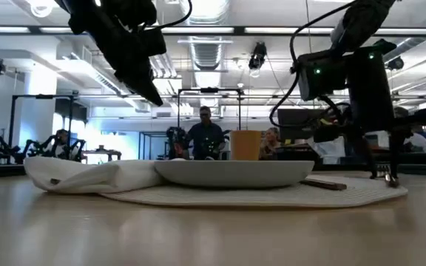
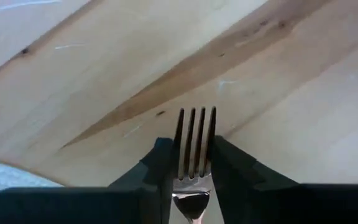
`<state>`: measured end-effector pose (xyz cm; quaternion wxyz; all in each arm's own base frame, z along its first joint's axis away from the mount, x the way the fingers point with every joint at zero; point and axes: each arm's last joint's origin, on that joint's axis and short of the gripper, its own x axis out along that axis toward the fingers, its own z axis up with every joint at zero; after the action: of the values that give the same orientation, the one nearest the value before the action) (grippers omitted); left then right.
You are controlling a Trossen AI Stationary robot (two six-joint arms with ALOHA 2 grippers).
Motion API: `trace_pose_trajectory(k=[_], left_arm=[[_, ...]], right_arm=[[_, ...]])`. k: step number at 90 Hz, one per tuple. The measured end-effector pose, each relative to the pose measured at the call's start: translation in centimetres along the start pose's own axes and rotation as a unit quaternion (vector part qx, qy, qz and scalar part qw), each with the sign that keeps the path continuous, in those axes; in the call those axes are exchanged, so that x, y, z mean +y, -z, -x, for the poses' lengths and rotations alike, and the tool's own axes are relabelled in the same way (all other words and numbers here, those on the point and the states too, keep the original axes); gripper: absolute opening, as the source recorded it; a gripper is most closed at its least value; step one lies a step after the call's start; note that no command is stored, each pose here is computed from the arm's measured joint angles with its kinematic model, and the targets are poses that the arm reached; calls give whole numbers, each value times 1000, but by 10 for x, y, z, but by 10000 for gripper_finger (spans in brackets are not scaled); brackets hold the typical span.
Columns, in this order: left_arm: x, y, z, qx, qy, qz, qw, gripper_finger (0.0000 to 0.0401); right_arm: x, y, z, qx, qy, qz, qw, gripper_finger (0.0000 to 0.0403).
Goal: Set table place
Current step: Adjust the gold fork on the white mat
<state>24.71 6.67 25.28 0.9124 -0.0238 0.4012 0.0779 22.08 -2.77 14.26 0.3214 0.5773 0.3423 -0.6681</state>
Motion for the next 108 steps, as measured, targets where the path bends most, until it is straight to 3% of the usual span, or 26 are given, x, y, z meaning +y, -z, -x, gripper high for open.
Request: trace_pose_trajectory(k=[50,71,89,108], left_arm=[[0,0,0,0,0,14,1000,0],[0,0,0,0,0,19,1000,0],[0,1,0,3,0,38,999,0],[0,2,0,13,1,69,998,0]], right_arm=[[26,12,35,8,-77,126,989,76],[41,30,42,15,-98,179,979,72],[61,44,35,20,-85,239,967,92],[80,57,25,29,-64,298,952,77]])
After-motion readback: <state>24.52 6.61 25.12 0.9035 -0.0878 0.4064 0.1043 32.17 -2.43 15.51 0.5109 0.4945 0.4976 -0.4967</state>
